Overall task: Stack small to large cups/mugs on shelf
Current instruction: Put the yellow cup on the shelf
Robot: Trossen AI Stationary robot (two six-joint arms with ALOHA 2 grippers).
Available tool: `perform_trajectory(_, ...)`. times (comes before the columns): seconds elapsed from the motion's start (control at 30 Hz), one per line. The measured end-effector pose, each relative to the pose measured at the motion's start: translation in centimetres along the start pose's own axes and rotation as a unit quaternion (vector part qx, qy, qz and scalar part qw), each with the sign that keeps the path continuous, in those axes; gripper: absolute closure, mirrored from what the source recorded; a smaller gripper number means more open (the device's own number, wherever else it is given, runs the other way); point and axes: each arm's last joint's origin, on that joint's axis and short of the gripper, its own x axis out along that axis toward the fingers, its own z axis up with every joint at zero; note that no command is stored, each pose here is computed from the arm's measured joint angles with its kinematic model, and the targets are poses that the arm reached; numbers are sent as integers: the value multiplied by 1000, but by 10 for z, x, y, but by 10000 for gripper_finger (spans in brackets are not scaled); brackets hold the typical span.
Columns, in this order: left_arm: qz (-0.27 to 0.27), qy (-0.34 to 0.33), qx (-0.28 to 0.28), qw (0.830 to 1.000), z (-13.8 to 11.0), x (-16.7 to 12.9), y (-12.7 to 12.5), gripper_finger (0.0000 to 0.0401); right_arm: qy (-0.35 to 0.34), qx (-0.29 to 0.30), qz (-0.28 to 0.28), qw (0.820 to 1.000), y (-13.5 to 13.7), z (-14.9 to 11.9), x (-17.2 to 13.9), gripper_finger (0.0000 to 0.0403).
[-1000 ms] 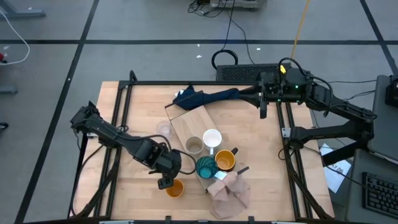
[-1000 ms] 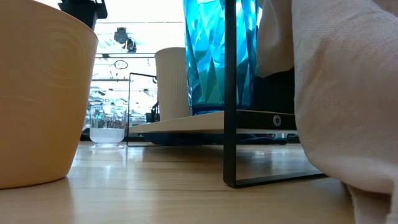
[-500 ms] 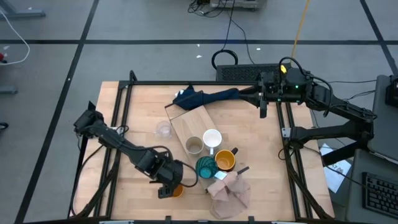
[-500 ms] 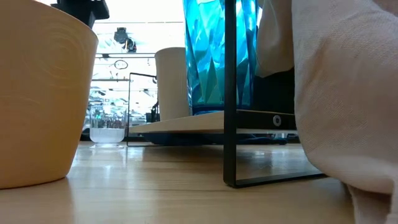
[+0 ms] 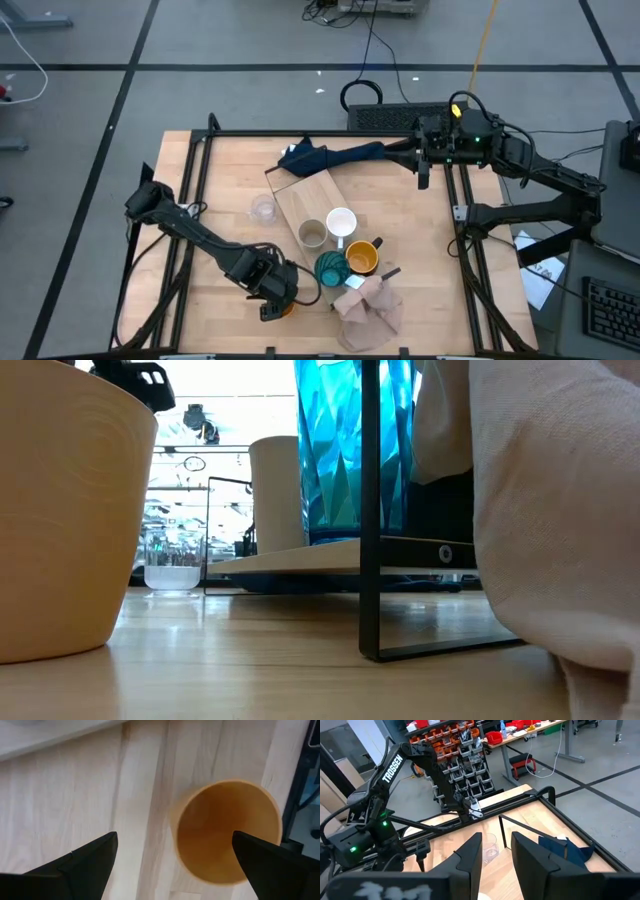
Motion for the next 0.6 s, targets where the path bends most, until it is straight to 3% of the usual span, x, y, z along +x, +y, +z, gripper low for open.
perform_trajectory(0.6, 16, -19, -22, 999, 1, -1, 1, 9, 1, 3, 2, 1000, 0, 0, 0, 307)
